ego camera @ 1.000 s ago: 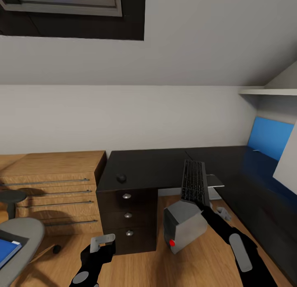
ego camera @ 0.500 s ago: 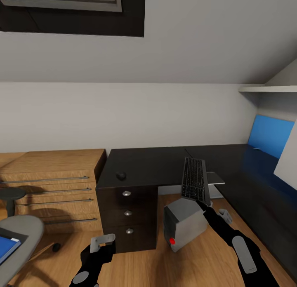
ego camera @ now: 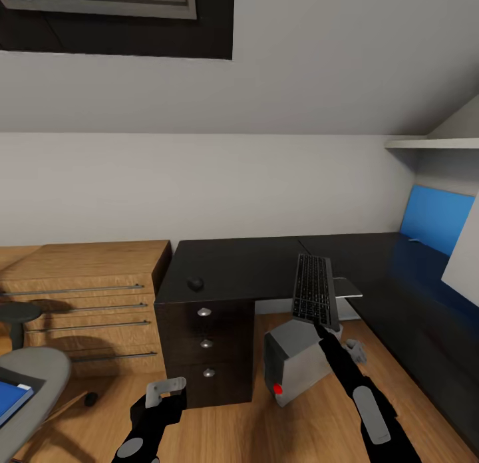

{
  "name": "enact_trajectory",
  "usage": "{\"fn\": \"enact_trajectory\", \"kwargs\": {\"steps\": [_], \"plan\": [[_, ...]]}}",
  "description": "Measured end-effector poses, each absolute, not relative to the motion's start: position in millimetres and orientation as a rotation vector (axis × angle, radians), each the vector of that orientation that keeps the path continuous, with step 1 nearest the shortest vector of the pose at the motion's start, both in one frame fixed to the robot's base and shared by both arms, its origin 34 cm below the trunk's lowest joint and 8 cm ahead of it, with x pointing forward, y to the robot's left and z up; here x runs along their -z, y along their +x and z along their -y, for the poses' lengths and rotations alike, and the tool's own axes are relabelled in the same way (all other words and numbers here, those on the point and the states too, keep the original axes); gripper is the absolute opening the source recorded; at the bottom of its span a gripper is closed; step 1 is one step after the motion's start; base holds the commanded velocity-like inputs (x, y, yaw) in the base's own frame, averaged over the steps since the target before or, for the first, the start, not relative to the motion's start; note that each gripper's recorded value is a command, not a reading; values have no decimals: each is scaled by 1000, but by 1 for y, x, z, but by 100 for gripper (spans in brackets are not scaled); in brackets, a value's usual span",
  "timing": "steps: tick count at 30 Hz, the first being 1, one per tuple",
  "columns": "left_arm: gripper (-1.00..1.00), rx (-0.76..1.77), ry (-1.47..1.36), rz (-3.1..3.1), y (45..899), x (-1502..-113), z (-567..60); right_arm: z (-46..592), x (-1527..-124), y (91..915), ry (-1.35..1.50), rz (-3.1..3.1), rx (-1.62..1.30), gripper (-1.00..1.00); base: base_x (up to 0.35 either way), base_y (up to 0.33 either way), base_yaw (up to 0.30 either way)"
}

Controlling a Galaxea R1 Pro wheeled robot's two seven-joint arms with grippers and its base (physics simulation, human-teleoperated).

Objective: In the bedroom, organize the workspace by keeping the computer under the desk, ensuring the monitor is on the desk, placing the keyboard on the desk next to the monitor, placing the mouse on the desk next to the keyboard, moving the folder from the swivel chair onto the desk next to the mouse, stacking the notebook on top of the folder with the pen on top of the notebook, and positioning the swivel chair next to the desk.

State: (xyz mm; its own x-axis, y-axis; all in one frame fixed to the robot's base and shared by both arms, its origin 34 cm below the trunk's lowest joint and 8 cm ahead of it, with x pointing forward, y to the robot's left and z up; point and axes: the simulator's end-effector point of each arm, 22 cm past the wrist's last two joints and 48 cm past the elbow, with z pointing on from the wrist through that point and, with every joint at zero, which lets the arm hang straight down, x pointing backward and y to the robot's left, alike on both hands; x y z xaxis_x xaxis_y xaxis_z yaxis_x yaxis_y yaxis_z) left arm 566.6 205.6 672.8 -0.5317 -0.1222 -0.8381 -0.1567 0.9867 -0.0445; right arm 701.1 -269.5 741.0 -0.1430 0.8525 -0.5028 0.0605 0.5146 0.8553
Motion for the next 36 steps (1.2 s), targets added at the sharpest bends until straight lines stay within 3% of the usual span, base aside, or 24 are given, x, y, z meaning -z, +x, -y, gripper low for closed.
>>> {"fn": "enact_trajectory", "kwargs": {"steps": [36], "plan": [[100,-43,-194,-2134,563,-647,-206,271,-709,696,1005,-1405,-888,100,0,0,0]]}}
